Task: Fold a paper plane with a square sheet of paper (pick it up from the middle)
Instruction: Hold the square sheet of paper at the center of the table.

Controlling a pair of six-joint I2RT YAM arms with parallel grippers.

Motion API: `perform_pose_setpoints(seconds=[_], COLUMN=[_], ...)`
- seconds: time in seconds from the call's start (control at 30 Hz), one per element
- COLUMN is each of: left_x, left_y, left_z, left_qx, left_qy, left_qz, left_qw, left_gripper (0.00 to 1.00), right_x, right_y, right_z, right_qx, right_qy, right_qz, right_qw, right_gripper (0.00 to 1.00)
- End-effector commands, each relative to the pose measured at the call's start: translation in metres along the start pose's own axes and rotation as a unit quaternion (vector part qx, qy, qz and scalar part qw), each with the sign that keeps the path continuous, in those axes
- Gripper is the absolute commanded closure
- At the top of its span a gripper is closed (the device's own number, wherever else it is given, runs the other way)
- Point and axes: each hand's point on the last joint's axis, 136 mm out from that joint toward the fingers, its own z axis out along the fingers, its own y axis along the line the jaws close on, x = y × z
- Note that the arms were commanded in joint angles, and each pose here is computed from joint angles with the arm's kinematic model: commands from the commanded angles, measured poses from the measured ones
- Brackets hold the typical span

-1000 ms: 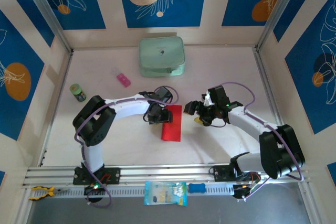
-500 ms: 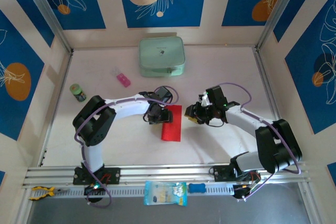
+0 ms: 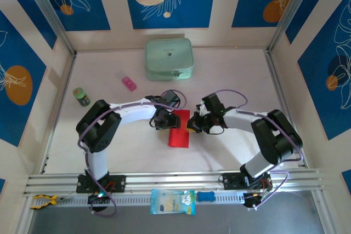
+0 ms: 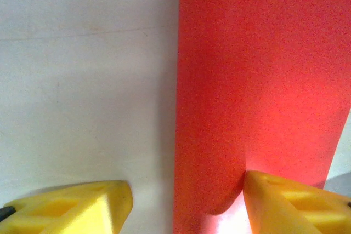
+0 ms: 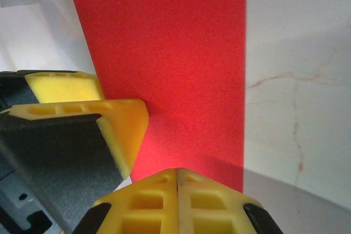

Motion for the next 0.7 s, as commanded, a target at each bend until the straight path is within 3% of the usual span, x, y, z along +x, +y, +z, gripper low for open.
perform_pose_setpoints(seconds=[0.0, 0.33, 0.67], left_x=[0.015, 0.017, 0.016], left_y=[0.027, 0.028, 0.023], left_z=[0.040, 0.044, 0.040], left_qx=[-0.044, -0.042, -0.032], left_qy=[0.029, 0.031, 0.027], left_qz=[0.005, 0.002, 0.003], left_qw=[0.999, 0.999, 0.999], left_gripper=[0.37, 0.37, 0.37], right_x=[-0.007, -0.006, 0.012], right_y=[0.011, -0.002, -0.064], right_z=[0.006, 0.024, 0.030], right_qx=[-0.004, 0.016, 0.117], right_qy=[-0.008, 0.005, 0.030], right_qz=[-0.009, -0.021, -0.042], right_qw=[1.000, 1.000, 0.992], right_gripper=[1.00, 1.00, 1.00])
